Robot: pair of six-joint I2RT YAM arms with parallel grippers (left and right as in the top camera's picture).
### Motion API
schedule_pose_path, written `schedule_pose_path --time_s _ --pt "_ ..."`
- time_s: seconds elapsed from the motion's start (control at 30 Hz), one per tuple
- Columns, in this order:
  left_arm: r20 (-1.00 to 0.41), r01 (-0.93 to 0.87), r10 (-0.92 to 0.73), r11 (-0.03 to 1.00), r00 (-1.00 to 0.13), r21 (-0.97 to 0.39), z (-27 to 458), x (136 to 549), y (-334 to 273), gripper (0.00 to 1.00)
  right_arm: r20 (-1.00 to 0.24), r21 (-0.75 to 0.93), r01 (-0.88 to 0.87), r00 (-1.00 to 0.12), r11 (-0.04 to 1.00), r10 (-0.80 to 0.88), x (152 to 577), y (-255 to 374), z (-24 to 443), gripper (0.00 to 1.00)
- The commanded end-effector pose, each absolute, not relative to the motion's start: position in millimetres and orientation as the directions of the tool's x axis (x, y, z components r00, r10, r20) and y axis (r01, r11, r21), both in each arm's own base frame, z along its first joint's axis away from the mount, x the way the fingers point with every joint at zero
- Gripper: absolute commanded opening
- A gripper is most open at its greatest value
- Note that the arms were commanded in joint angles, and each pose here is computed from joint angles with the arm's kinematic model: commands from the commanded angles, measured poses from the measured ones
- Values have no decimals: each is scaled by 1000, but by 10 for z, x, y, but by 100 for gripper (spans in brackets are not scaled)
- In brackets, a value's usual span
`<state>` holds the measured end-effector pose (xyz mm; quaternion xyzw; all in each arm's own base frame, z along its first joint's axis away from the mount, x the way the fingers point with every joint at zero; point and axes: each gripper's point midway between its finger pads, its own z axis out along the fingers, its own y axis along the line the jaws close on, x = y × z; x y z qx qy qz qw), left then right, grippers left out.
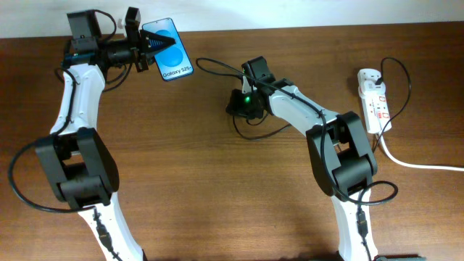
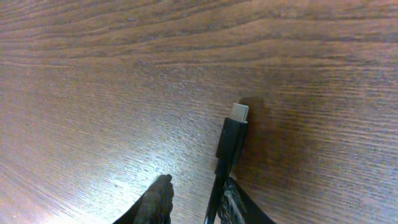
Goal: Plug charger to phone and switch on socket
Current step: 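Grasp the black USB-C cable plug with the right gripper, then raise the cable plug with the right gripper toward the phone's port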
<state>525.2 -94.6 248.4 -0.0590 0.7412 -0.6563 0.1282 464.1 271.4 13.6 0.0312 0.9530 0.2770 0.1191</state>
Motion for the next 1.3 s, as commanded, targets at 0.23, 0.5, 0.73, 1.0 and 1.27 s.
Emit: schedule_pose_path --time_s 0.23,0.5,0.73,1.0,1.27 --pt "-138 110 -240 124 -961 -986 2519 5230 -954 0 -226 553 -106 -974 826 26 4568 2762 88 4" --pt "-195 179 -198 95 -961 -979 2595 5169 -980 0 -564 614 -532 -812 582 -148 4353 2578 1989 4" --pt "-229 222 -121 66 -966 -973 2654 5086 -1298 0 -665 605 -609 -741 512 -96 3563 2373 3299 4" --pt "-357 356 -20 10 -934 -934 3122 5049 -1916 0 -504 722 -430 -864 542 -14 3251 2415 3128 4" --pt "-200 201 -125 10 -972 -980 3249 5222 -1905 0 -460 827 -372 -878 422 128 3470 2702 2803 4"
